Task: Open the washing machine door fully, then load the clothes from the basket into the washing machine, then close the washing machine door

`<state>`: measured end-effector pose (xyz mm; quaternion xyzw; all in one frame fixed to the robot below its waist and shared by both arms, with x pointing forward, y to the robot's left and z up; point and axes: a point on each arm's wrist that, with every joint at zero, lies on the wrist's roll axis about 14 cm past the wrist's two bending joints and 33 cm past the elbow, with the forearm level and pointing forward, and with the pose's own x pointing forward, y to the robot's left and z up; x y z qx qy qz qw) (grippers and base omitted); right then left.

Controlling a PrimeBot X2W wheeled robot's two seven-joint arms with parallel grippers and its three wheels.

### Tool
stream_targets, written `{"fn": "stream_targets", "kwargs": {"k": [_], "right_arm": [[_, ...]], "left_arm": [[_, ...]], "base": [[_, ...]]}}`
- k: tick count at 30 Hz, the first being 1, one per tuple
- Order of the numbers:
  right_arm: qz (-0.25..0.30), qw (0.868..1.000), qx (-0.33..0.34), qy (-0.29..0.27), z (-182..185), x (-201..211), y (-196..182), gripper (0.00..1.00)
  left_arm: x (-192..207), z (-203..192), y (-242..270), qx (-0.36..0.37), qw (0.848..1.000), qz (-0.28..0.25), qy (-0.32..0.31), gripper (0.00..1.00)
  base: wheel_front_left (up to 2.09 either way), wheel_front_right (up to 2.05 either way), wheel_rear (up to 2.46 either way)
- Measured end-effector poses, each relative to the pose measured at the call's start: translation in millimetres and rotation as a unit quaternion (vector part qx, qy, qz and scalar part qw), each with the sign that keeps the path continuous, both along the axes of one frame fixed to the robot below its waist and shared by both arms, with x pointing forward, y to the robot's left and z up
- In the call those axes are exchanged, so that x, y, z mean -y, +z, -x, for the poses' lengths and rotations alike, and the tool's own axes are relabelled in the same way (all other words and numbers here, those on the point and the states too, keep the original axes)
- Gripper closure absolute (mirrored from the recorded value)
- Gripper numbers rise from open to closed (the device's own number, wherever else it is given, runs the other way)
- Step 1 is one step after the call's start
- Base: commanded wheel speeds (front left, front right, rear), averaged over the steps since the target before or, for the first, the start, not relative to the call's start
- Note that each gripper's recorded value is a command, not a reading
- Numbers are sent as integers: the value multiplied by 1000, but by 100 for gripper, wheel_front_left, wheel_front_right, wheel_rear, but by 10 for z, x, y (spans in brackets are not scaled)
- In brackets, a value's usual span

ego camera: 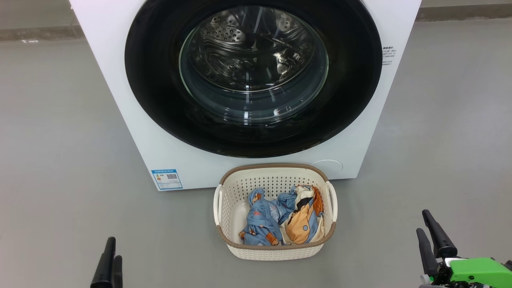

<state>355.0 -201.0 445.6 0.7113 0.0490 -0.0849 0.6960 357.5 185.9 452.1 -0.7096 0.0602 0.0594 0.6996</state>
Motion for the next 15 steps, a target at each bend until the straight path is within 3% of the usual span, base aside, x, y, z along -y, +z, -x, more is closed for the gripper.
{"fn": "stream_targets", "kwargs": {"k": [15], "right_arm": [[97, 995, 14, 26, -63, -34, 134, 0]], "left_arm": [[-47, -19, 88, 9, 996, -85, -7, 0]], "base": [[0, 0, 0]]}}
